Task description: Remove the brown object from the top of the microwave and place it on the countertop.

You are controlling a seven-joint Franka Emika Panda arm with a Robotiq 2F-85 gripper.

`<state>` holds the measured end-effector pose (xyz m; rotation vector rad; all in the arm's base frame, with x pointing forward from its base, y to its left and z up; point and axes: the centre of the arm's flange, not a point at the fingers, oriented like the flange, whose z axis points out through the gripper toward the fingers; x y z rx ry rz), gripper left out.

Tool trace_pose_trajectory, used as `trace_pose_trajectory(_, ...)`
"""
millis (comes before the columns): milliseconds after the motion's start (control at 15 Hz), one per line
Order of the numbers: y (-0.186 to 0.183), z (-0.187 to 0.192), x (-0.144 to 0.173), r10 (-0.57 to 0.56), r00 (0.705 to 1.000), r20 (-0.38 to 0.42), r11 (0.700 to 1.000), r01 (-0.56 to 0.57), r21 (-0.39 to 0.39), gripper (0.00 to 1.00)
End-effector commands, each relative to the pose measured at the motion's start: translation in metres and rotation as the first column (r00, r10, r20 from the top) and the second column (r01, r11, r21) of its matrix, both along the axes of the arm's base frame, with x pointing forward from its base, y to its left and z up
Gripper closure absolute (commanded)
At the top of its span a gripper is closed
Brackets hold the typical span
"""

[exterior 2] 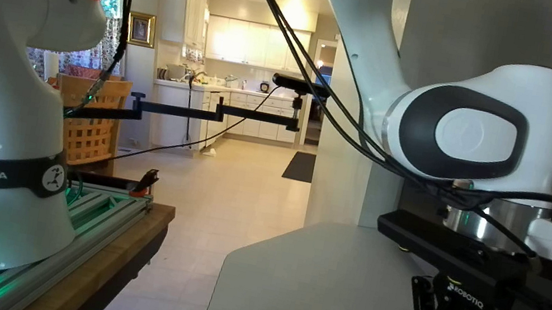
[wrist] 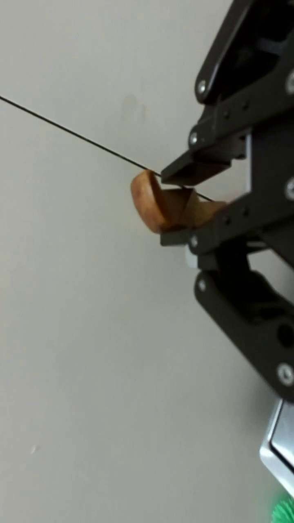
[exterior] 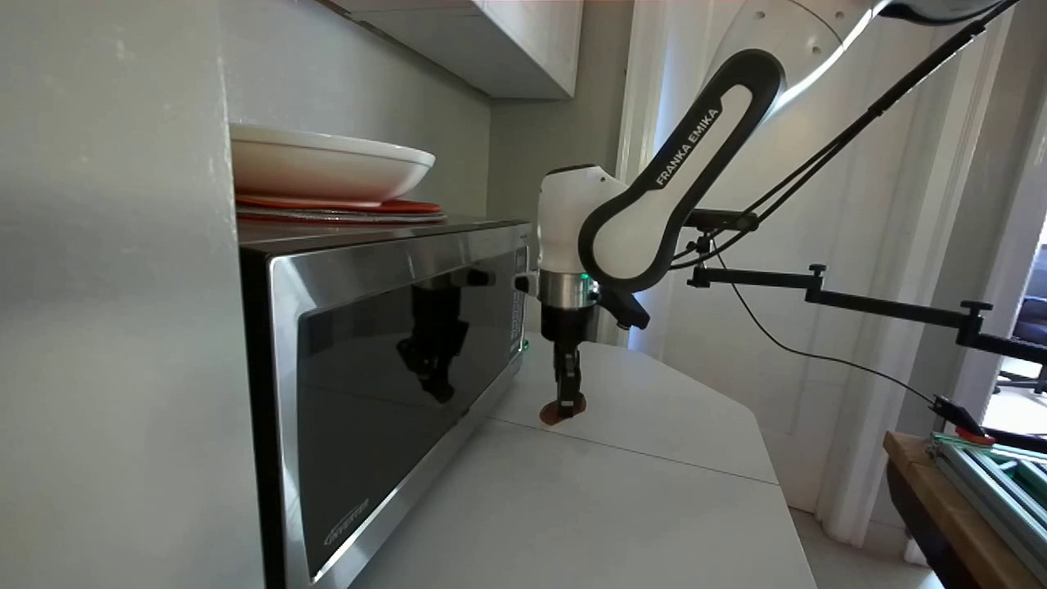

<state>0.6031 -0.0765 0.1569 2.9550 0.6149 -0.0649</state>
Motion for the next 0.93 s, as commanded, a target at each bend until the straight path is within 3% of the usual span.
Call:
trace_pose_trajectory(0,0.001,-0.001,0.007,-0.004,1.000,-0.025,0.999,0.003,-0.032,0.34)
trace_pose_trajectory(333,0.001,0.005,0.009,-0.016,0.999,-0.048,0.999,0.014,-0.042,0.01)
trace_pose_trajectory(867,0.003,0.090,-0.018,-0.134,0.976,-0.174,0.991,0.128,-0.044,0.00)
